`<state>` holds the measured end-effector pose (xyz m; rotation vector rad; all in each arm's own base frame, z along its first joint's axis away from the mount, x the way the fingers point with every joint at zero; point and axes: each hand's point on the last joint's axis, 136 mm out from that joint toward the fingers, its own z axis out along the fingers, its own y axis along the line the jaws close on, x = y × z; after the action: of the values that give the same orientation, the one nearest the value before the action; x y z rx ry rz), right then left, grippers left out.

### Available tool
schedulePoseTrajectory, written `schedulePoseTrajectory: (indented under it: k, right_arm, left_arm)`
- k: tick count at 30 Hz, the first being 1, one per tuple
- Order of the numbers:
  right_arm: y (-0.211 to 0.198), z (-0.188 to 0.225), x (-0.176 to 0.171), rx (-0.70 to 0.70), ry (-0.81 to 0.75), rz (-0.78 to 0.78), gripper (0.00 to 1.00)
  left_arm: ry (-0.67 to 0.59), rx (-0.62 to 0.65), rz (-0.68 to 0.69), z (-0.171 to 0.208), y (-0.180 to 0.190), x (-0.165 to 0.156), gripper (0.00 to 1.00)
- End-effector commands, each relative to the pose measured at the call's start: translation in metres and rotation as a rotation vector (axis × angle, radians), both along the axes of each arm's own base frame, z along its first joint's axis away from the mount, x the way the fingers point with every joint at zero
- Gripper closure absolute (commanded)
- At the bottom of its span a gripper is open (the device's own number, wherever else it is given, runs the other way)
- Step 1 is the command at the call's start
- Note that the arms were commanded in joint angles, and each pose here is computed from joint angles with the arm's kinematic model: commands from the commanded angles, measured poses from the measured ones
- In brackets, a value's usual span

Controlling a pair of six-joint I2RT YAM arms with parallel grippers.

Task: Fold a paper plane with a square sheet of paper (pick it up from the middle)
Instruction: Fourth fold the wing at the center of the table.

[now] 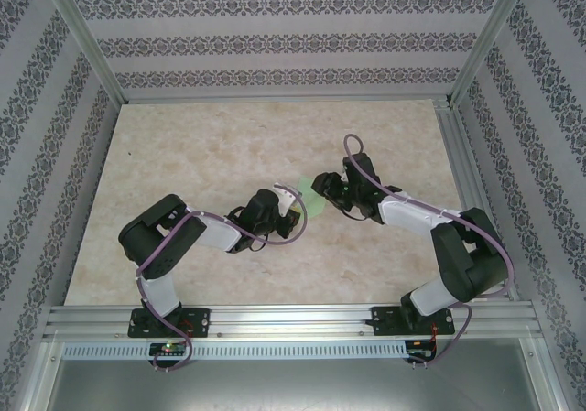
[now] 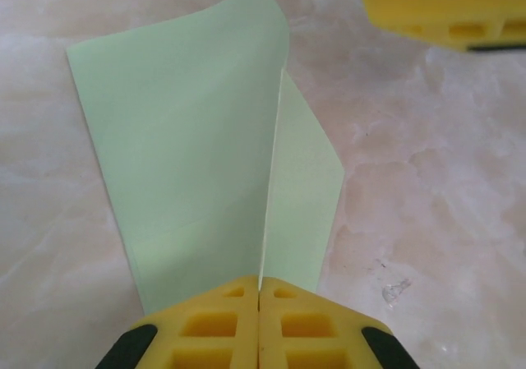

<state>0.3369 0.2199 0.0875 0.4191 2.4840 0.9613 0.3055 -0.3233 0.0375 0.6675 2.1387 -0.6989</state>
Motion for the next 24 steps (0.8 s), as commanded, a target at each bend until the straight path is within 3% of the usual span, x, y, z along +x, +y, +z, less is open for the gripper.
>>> schedulePoseTrajectory:
  k: [1,12,24]
  right_arm:
    - [0.003,0.002,-0.001,-0.028,-0.089,0.095,0.52]
    - [0.030,-0.023,-0.005,-0.019,-0.042,0.223,0.56]
    - [0.038,-0.035,0.000,-0.047,0.006,0.229,0.54]
  left_arm:
    - [0.121,-0.088,0.052,0.005,0.004,-0.001,0.94]
    - [0.264,-0.233,0.139,0.013,0.011,0.005,0.95]
    - [0.371,-0.298,0.249,0.009,0.023,0.009,0.96]
